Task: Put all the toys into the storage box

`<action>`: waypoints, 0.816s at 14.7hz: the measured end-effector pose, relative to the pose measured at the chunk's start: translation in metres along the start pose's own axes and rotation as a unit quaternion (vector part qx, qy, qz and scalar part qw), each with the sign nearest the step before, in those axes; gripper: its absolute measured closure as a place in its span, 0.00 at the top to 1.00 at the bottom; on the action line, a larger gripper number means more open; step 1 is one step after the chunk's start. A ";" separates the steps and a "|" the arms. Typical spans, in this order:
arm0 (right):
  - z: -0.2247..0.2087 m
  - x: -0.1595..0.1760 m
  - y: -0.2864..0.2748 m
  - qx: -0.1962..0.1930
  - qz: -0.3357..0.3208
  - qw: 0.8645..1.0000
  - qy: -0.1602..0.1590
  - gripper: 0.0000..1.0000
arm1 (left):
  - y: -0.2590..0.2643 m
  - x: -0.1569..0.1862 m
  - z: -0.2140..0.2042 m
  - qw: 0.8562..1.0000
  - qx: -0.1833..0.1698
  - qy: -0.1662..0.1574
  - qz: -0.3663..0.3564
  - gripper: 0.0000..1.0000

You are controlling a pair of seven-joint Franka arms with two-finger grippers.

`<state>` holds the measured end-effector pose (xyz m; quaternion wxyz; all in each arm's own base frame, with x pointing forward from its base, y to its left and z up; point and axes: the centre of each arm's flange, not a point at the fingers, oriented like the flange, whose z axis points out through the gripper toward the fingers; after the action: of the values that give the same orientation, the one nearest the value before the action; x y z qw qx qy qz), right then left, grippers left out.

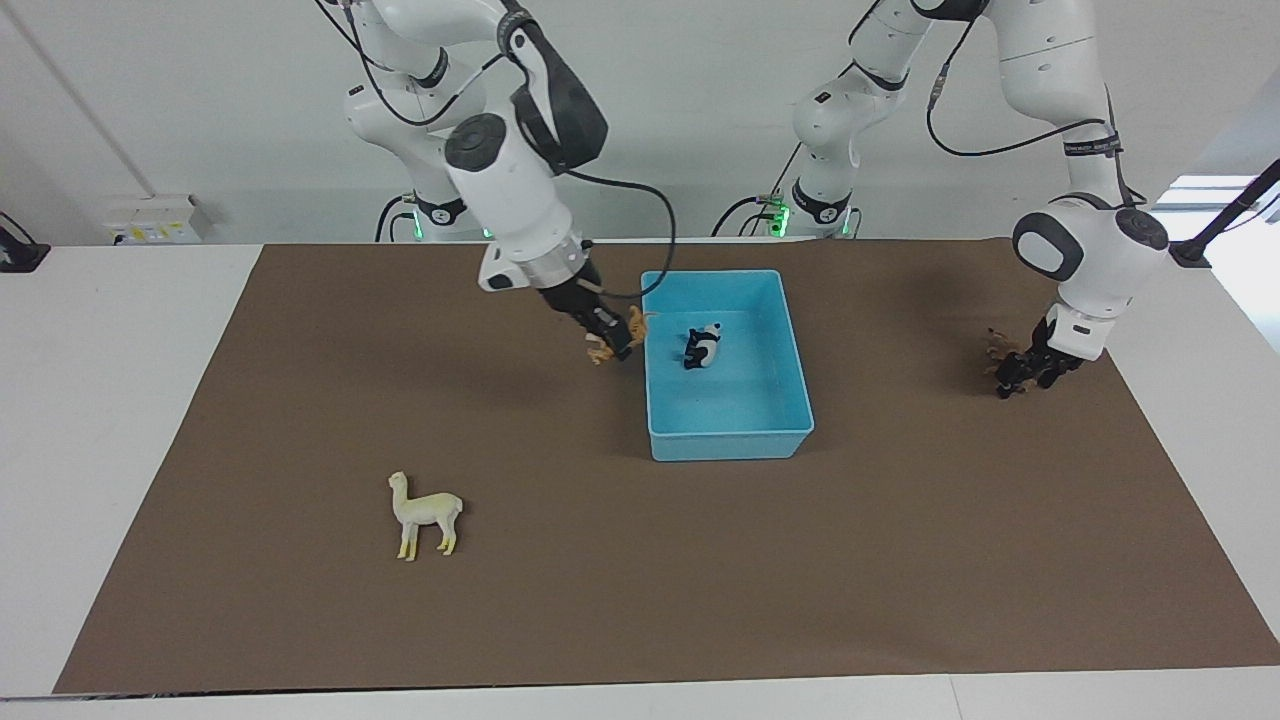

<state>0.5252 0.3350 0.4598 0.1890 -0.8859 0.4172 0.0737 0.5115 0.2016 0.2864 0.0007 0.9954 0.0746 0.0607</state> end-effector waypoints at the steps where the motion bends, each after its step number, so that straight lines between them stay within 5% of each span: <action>1: 0.014 -0.022 -0.005 0.010 0.001 1.000 -0.015 0.58 | 0.000 0.000 0.000 1.000 0.000 -0.001 0.000 0.86; 4: 0.039 -0.056 -0.010 0.018 -0.008 0.999 -0.032 0.62 | 0.000 -0.001 0.000 1.000 -0.001 -0.005 0.000 0.86; 6: 0.043 -0.057 -0.007 0.002 -0.014 0.999 -0.030 0.77 | 0.000 -0.001 0.000 1.000 -0.002 -0.008 0.000 0.86; 8: 0.037 -0.041 -0.005 -0.024 -0.025 0.999 -0.011 0.97 | 0.000 0.000 -0.005 1.000 -0.001 -0.008 0.001 0.70; 10: 0.020 -0.013 -0.003 -0.050 -0.035 0.998 0.013 1.00 | 0.001 0.000 -0.008 1.000 -0.001 -0.009 0.002 0.41; 12: -0.010 0.037 0.005 -0.076 -0.081 0.993 0.035 1.00 | 0.001 0.000 -0.008 1.000 -0.001 -0.011 0.002 0.39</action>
<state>0.5453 0.3018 0.4568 0.1115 -0.9306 0.3438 0.0587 0.5102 0.2002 0.2947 0.0029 0.9961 0.0727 0.0502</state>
